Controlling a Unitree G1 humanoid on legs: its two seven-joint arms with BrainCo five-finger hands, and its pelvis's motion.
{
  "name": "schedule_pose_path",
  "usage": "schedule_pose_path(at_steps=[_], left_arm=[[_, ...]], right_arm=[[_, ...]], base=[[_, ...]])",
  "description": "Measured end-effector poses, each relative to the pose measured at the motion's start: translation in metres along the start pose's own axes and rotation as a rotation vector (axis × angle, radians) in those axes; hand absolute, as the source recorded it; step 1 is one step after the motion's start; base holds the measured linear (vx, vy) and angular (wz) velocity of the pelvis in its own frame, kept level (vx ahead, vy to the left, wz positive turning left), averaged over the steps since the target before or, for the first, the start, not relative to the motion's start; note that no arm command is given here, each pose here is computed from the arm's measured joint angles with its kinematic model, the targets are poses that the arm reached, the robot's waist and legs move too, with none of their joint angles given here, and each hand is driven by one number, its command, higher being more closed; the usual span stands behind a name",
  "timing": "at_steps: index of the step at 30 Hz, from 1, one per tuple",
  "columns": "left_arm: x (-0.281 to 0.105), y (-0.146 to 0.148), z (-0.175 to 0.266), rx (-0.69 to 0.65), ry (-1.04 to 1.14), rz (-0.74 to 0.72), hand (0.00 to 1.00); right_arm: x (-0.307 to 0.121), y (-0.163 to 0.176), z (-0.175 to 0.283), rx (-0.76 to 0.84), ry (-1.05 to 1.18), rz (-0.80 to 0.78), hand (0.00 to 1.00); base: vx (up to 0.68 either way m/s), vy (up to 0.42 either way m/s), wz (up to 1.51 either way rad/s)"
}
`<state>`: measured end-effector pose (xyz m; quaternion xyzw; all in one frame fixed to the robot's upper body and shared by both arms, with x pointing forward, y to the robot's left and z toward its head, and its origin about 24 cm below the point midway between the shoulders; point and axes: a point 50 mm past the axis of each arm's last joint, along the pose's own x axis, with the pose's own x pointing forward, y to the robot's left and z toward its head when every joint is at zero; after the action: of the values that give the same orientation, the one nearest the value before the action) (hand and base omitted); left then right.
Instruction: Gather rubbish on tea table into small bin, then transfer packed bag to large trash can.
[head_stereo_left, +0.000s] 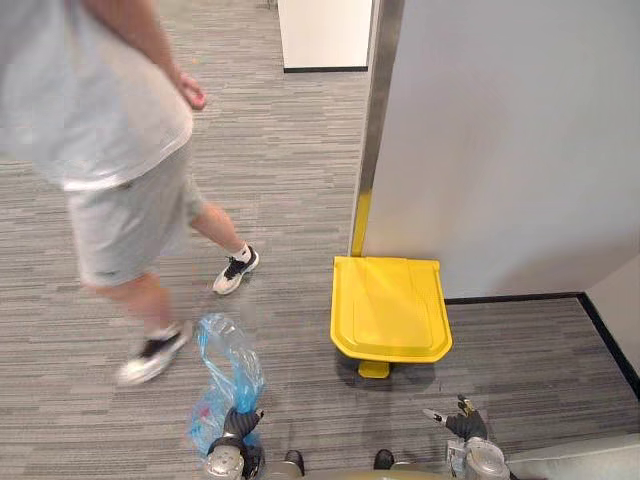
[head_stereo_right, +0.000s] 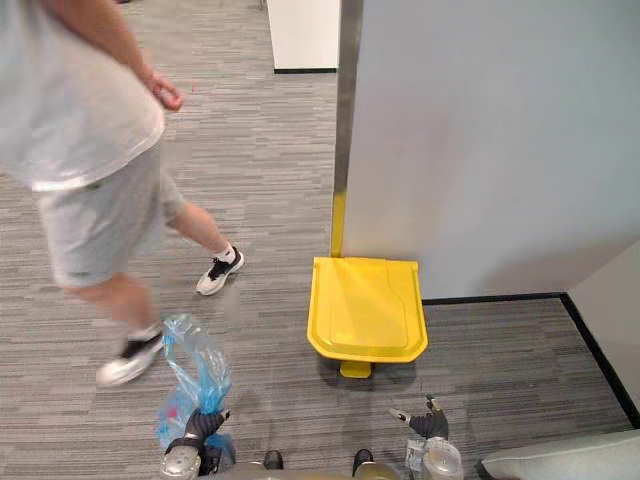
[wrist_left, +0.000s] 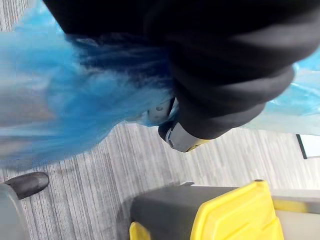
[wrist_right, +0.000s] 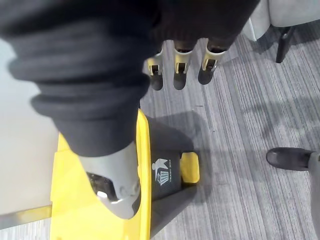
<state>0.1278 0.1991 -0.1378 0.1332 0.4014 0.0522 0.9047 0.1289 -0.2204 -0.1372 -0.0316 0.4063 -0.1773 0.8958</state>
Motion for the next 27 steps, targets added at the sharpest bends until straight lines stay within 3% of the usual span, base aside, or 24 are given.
schedule_pose_path(at_steps=[7,16,21,27], left_arm=[[-0.001,0.005,0.000,-0.030,0.000,0.027,1.00],[0.012,0.004,0.044,-0.052,-0.137,0.035,1.00],[0.020,-0.006,0.076,-0.072,-0.217,0.018,1.00],[0.023,-0.009,0.092,-0.082,-0.257,0.015,1.00]], right_arm=[[0.006,-0.003,0.018,0.040,-0.050,-0.035,0.00],[0.005,0.000,0.042,0.119,-0.148,-0.054,0.00],[0.009,-0.026,0.056,0.219,-0.192,-0.143,0.00],[-0.002,-0.060,0.022,0.390,-0.104,-0.294,0.00]], base=[[0.06,0.029,-0.17],[0.16,-0.020,0.15],[0.36,-0.103,0.03],[0.22,-0.140,0.04]])
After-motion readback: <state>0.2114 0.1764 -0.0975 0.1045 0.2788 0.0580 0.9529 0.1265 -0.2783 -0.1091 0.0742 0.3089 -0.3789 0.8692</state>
